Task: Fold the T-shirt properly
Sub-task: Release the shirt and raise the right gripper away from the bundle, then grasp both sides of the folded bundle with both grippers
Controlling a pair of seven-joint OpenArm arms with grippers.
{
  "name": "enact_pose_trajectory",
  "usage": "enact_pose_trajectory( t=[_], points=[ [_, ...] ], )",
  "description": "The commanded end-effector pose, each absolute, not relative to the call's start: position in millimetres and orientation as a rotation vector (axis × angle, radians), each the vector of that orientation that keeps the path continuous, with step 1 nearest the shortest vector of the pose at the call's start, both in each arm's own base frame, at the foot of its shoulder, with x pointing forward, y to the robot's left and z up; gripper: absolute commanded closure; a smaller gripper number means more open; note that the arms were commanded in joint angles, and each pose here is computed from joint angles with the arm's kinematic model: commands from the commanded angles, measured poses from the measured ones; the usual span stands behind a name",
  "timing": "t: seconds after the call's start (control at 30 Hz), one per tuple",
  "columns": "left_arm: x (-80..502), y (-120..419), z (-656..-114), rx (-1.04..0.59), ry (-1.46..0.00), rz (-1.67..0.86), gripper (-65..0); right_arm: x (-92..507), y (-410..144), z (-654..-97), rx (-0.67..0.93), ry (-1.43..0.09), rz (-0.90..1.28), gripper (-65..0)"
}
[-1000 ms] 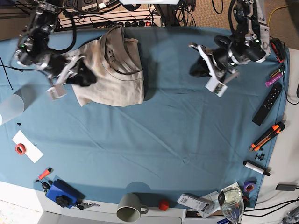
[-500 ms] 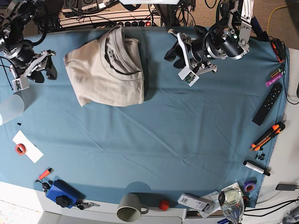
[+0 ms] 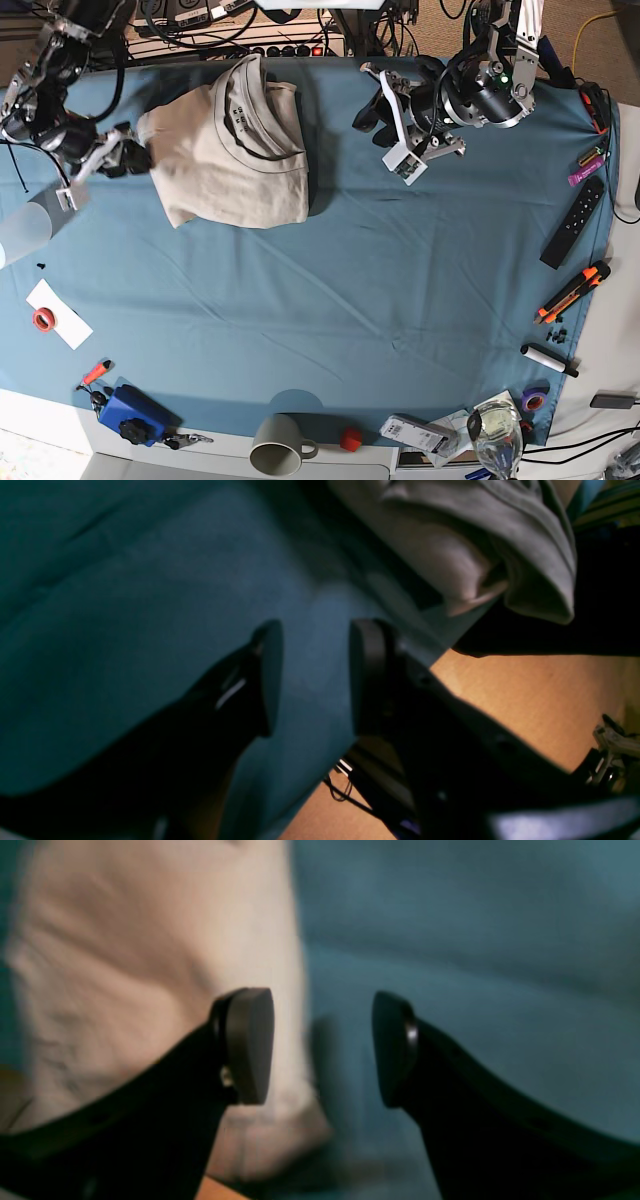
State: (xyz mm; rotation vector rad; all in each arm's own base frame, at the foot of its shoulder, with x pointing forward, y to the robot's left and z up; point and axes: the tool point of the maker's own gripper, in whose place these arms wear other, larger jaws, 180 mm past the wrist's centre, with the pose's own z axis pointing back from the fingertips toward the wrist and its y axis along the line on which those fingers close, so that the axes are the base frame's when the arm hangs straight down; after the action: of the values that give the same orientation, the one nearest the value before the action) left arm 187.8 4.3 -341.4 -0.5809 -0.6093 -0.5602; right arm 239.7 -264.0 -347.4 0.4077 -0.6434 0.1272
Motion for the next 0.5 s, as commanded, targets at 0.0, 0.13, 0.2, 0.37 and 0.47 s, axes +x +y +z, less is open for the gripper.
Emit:
enact_pose_trajectory(
  t=[0.0,0.13,0.2,0.37,0.47],
  points=[
    [193,1,-331,-0.597,-0.653,-0.564,-22.8,251,-263,-332,0.425,-0.702,0.146,-32.0],
    [193,1,-331,-0.597,-0.653,-0.564,-22.8,250,-255,-333,0.456,-0.697,0.157,-32.0],
    [193,1,-331,-0.596,-0.653,-0.565,-22.8,244,-254,-337,0.463,-0.684,0.153,-32.0],
    [193,1,-331,-0.598,-0.655,-0.564,-22.8,218,-253,-355,0.47,-0.61,0.133,-32.0],
    [193,1,-331,-0.599,-0.657,-0.563,-22.8,208,-251,-370,0.5,-0.56,0.104,-32.0]
  ],
)
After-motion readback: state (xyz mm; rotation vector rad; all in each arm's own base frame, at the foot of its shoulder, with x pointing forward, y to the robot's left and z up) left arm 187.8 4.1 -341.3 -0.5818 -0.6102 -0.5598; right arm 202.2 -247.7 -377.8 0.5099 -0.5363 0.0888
